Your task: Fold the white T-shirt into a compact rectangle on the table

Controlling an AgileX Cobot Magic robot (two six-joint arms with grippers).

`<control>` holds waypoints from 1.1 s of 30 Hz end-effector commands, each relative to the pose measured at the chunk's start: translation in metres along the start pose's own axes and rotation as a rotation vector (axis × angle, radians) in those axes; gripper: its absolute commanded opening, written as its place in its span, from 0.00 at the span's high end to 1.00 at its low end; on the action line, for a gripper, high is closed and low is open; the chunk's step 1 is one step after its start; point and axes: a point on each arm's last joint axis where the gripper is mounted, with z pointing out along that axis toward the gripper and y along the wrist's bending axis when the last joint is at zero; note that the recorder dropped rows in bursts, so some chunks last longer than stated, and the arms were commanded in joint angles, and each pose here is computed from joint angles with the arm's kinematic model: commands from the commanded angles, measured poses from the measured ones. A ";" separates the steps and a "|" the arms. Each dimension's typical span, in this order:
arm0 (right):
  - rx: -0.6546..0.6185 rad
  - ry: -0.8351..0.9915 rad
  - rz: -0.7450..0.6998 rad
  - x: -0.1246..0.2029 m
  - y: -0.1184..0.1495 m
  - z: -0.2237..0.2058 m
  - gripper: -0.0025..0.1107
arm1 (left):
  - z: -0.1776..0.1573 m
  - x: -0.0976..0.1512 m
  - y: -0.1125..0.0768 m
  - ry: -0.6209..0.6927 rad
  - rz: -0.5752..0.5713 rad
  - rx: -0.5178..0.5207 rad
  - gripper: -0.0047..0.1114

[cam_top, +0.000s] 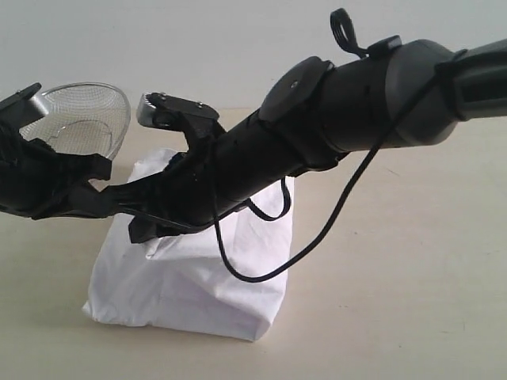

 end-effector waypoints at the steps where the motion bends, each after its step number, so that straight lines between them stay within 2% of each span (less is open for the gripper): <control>1: -0.037 -0.015 -0.027 -0.007 0.014 0.002 0.98 | -0.002 0.000 0.000 -0.011 -0.004 -0.004 0.92; 11: -0.052 -0.043 -0.039 -0.016 0.021 0.002 0.98 | -0.002 0.000 0.000 -0.009 -0.004 -0.002 0.92; 17: -0.059 0.004 -0.036 -0.011 0.017 0.025 0.98 | -0.002 0.001 0.001 -0.003 0.009 -0.012 0.92; 21: -0.081 0.025 -0.056 -0.011 0.025 0.041 0.98 | -0.003 0.003 0.006 0.021 0.010 -0.065 0.92; 26: -0.106 0.054 -0.069 -0.009 0.032 0.058 0.98 | -0.013 0.003 0.017 0.012 -0.015 -0.179 0.92; 33: -0.107 0.105 -0.068 0.004 0.032 0.077 0.98 | -0.035 -0.002 0.018 -0.076 -0.027 -0.184 0.92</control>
